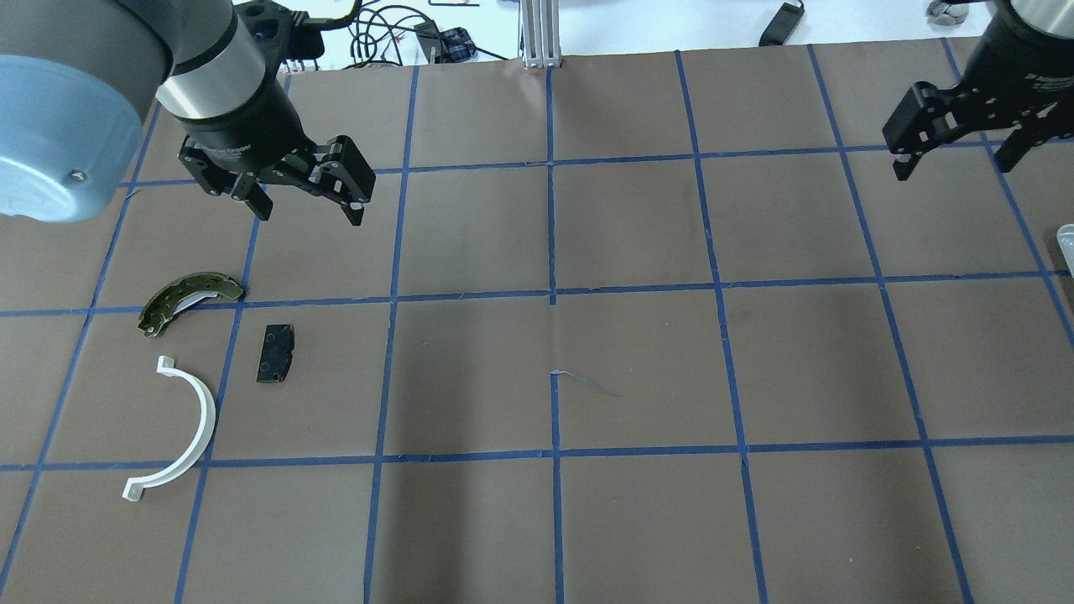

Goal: Place bearing gear from tray to pile

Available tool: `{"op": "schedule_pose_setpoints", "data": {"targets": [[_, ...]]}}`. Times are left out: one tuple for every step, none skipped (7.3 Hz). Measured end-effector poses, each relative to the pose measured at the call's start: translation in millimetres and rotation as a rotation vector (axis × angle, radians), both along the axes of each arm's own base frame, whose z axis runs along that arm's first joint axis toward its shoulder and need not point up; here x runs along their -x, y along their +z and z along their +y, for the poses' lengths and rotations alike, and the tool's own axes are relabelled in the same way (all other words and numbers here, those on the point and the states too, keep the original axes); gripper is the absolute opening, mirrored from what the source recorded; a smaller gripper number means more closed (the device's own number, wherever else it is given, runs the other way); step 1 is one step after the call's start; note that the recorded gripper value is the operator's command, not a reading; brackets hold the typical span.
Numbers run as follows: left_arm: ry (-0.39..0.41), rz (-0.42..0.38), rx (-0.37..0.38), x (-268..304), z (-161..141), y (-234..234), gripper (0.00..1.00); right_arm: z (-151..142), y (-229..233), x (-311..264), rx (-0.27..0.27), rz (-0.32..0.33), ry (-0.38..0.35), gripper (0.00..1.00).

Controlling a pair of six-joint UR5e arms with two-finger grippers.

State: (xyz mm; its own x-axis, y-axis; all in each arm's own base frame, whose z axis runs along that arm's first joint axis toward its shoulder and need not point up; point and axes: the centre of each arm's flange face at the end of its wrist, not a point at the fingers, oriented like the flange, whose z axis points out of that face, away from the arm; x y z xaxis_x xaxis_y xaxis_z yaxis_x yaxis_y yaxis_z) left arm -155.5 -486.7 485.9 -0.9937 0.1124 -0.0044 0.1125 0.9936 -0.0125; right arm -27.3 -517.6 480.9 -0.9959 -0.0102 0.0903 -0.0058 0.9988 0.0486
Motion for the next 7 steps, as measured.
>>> {"op": "schedule_pose_setpoints", "data": {"targets": [[0.0, 0.0, 0.0, 0, 0, 0, 1.0, -4, -10, 31, -0.024, -0.004, 0.023, 1.0], [0.0, 0.0, 0.0, 0, 0, 0, 1.0, -9, -22, 57, -0.039, -0.011, 0.047, 1.0], [0.0, 0.0, 0.0, 0, 0, 0, 1.0, -15, -33, 81, -0.045, -0.016, 0.065, 1.0], [0.0, 0.0, 0.0, 0, 0, 0, 1.0, -21, -45, 106, -0.043, -0.017, 0.082, 1.0], [0.0, 0.0, 0.0, 0, 0, 0, 1.0, -25, -58, 136, -0.038, -0.016, 0.096, 1.0], [0.0, 0.0, 0.0, 0, 0, 0, 1.0, -26, -71, 172, -0.032, -0.015, 0.114, 1.0], [0.0, 0.0, 0.0, 0, 0, 0, 1.0, -25, -87, 209, -0.029, -0.018, 0.143, 1.0]]}}
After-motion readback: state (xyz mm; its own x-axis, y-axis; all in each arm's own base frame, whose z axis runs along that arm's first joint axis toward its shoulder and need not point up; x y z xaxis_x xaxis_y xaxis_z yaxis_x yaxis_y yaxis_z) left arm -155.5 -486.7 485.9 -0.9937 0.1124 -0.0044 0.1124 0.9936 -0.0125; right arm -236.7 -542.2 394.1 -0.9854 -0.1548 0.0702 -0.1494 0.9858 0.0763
